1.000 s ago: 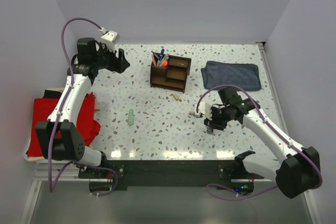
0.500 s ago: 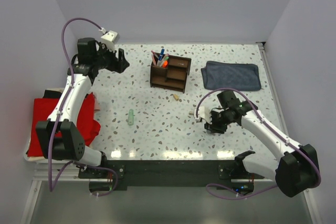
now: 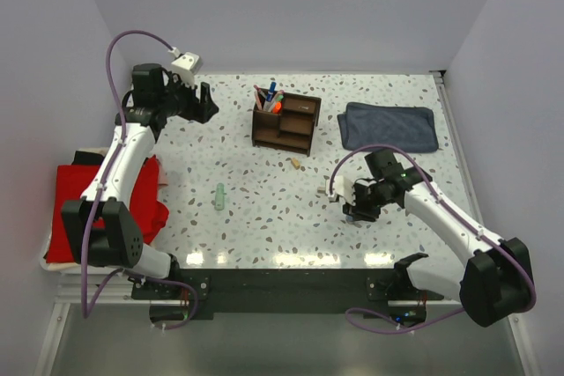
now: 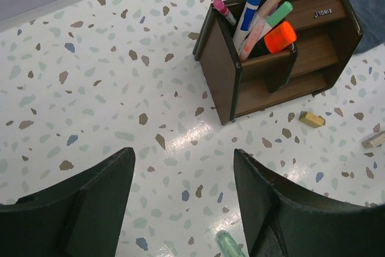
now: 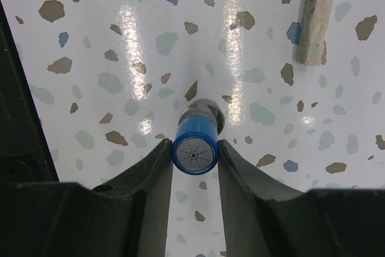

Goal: Sort the stationery into containers
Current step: Pick up the stationery from the center of the board.

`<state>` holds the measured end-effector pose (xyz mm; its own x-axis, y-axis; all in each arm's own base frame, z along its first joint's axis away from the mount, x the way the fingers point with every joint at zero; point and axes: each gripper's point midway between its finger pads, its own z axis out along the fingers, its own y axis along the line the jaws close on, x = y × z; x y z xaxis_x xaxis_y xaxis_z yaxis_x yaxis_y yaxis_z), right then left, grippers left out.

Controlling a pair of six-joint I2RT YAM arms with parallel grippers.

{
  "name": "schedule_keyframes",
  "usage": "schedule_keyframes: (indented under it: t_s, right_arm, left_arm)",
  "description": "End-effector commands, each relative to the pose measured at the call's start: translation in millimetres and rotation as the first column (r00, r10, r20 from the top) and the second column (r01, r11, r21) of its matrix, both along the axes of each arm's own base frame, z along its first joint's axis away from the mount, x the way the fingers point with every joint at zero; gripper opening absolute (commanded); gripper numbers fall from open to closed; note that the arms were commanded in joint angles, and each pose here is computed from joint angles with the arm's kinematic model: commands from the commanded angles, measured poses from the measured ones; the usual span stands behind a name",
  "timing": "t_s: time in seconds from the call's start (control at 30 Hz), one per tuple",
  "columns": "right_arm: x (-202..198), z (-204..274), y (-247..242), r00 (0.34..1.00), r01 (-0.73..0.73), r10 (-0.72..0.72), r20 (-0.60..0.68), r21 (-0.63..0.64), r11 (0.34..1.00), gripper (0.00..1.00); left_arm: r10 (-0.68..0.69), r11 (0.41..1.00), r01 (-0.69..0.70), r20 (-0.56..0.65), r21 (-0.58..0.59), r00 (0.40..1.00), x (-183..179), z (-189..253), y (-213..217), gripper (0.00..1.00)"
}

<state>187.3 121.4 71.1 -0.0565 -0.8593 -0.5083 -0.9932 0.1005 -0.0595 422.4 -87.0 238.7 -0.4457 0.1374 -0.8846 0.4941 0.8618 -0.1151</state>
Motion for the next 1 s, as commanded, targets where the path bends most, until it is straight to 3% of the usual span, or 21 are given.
schedule_keyframes:
  t_s: [0.0, 0.97]
  right_arm:
    - [6, 6, -2, 1.0, -0.011, 0.011, 0.004, -0.002, 1.0, 0.0]
    - [16, 22, -6, 1.0, 0.013, -0.014, 0.008, 0.014, 1.0, 0.0]
  left_arm:
    - [-0.026, 1.0, 0.025, 0.074, 0.012, 0.997, 8, 22, -4, 0.71]
    - [-0.038, 0.999, 0.039, 0.069, -0.008, 0.997, 6, 19, -9, 0.72]
